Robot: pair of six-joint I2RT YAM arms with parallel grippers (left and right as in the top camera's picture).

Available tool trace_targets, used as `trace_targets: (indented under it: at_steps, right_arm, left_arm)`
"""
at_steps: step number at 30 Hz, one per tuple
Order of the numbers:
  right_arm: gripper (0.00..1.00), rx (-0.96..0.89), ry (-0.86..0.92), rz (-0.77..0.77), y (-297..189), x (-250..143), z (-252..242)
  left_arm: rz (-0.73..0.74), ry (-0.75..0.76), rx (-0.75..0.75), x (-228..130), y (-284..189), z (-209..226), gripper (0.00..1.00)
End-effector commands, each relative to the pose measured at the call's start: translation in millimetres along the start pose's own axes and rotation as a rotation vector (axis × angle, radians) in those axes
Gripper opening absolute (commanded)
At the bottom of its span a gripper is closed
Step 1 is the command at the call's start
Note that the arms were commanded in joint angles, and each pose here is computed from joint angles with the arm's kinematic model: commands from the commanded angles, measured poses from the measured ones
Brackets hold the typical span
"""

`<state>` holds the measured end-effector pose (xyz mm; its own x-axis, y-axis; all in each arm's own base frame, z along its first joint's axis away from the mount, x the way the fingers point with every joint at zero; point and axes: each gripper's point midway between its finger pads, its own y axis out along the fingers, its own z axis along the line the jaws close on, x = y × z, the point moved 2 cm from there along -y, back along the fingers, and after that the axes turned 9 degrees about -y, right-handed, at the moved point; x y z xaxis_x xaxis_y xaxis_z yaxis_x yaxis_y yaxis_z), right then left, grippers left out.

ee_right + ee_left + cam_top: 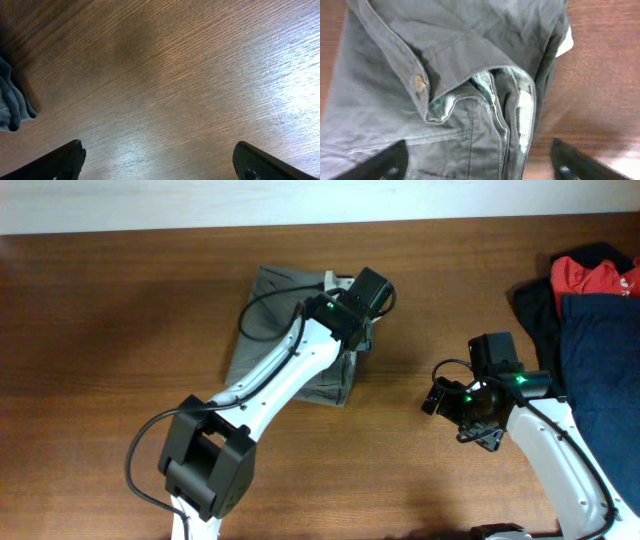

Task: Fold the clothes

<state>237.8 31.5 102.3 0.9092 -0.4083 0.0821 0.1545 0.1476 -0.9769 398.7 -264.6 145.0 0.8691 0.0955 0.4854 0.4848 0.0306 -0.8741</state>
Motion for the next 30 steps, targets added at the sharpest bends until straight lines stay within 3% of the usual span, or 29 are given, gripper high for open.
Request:
trace_targets:
  at_steps: [1, 6, 9, 11, 16, 24, 30]
  right_arm:
    - [0.99, 0.003, 0.009, 0.004, 1, -1, -1]
    - [0.99, 0.003, 0.009, 0.004, 1, -1, -1]
    - [0.99, 0.003, 0.009, 0.004, 1, -1, -1]
    - [0.99, 0.003, 0.009, 0.004, 1, -1, -1]
    - [0.99, 0.003, 0.009, 0.004, 1, -1, -1]
    - [0.99, 0.003, 0.009, 0.004, 1, -1, -1]
    - [0.99, 0.003, 0.009, 0.004, 1, -1, -1]
  left_arm:
    - [-0.108, 0.031, -0.031, 46, -51, 5, 0.94]
    - [-0.085, -0.047, -0.024, 72, -61, 39, 0.98]
    - [0.024, -0.100, -0.051, 70, -44, 61, 0.99]
    - [0.144, -0.158, -0.146, 66, -27, 67, 0.99]
    - [0.310, -0.225, -0.280, 56, 0, 65, 0.99]
    - [0.454, -0.257, -0.343, 33, 37, 47, 0.99]
    - [0.483, -0.296, -0.321, 27, 51, 47, 0.99]
